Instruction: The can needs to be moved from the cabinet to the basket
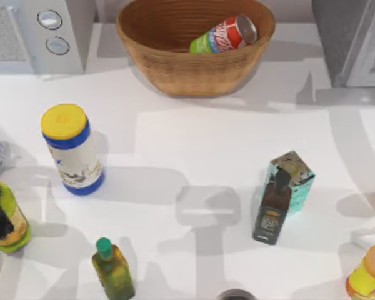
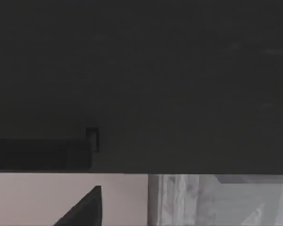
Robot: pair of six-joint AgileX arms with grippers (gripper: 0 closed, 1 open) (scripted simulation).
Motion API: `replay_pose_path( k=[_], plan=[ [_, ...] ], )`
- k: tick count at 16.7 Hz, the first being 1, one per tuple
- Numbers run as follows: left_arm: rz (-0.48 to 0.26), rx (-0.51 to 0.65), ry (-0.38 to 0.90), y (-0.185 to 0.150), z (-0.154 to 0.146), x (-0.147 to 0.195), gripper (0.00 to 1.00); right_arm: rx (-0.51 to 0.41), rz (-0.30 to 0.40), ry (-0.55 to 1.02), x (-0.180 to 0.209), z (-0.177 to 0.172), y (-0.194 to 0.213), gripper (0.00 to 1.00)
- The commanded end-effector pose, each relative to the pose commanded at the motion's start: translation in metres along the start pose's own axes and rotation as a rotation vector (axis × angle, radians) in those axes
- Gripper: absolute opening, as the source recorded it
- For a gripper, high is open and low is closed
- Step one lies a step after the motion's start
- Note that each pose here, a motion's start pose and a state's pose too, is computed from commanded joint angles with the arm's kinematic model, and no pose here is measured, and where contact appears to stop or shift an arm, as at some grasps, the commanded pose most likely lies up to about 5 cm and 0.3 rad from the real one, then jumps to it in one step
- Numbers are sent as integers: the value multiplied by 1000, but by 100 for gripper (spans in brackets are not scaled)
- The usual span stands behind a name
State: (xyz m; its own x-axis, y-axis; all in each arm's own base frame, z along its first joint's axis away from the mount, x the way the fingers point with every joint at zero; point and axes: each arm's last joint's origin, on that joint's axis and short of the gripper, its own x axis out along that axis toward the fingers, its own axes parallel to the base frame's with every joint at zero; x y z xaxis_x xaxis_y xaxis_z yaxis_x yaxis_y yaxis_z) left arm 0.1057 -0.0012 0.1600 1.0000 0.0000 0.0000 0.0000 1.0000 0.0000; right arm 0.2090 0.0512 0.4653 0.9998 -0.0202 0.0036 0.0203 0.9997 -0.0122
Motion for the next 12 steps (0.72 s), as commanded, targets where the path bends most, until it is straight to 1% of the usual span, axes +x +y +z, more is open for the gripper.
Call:
replay_pose_path(
  k=[3,7,12],
  plan=[
    [0,0,0,0,0,0,100,-2,8,16,-31,-46,-17,100],
    [0,0,0,0,0,0,100,1,23,30,-70,-124,-33,100],
    [0,0,0,0,0,0,100,8,33,28,-98,-226,-45,100]
  ],
)
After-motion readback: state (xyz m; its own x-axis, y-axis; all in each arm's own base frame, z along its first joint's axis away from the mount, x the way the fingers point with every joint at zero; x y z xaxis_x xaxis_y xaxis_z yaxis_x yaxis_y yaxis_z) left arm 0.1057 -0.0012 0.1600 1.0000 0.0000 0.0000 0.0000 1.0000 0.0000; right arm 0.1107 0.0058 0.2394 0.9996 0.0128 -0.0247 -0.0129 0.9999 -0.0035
